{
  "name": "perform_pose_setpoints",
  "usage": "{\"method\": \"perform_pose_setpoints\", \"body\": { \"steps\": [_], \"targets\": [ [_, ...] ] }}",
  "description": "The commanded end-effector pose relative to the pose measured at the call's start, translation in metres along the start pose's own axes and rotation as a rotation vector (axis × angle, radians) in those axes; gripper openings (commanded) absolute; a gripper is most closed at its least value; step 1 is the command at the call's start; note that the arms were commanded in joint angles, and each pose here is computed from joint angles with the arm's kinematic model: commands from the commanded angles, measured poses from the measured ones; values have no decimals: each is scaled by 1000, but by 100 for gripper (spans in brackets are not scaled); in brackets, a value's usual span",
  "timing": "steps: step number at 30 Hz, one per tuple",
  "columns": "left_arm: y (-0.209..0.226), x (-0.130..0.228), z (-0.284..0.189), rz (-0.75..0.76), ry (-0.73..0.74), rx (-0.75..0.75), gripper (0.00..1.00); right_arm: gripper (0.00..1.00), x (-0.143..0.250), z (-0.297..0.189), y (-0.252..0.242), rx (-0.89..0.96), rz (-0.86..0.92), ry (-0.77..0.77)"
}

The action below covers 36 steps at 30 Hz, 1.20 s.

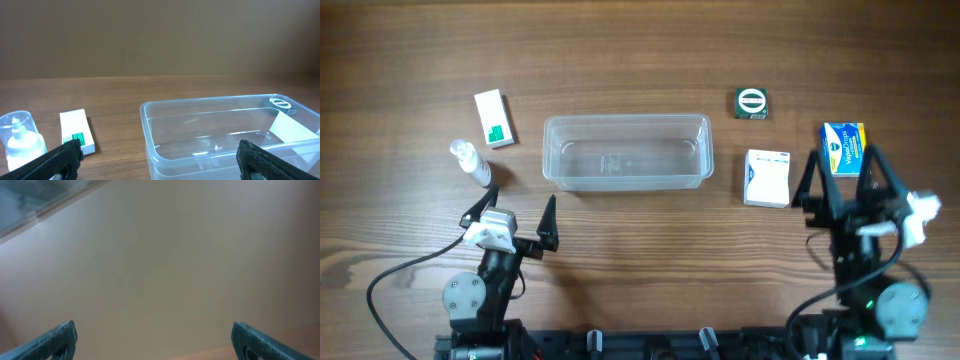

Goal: Pack container
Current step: 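Move right gripper over white Hansaplast box and grasp it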

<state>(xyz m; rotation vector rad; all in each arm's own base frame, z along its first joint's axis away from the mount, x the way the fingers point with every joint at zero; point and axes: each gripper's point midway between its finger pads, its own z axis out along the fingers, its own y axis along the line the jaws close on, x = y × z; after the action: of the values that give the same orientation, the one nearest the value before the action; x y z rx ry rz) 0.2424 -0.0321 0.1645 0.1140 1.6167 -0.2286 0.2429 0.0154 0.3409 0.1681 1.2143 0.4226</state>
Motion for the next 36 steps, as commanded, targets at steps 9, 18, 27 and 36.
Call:
{"method": "perform_pose_setpoints", "body": {
  "steps": [9, 18, 27, 36],
  "targets": [
    [0, 1, 0, 15, 0, 4, 100, 100, 78, 112, -25, 120, -131, 967],
    [0, 1, 0, 15, 0, 4, 100, 100, 192, 22, -83, 480, 54, 1615],
    [0, 1, 0, 15, 0, 4, 100, 100, 243, 2, -90, 520, 179, 1790],
    [0, 1, 0, 15, 0, 4, 100, 100, 234, -9, -132, 736, -25, 1771]
  ]
}}
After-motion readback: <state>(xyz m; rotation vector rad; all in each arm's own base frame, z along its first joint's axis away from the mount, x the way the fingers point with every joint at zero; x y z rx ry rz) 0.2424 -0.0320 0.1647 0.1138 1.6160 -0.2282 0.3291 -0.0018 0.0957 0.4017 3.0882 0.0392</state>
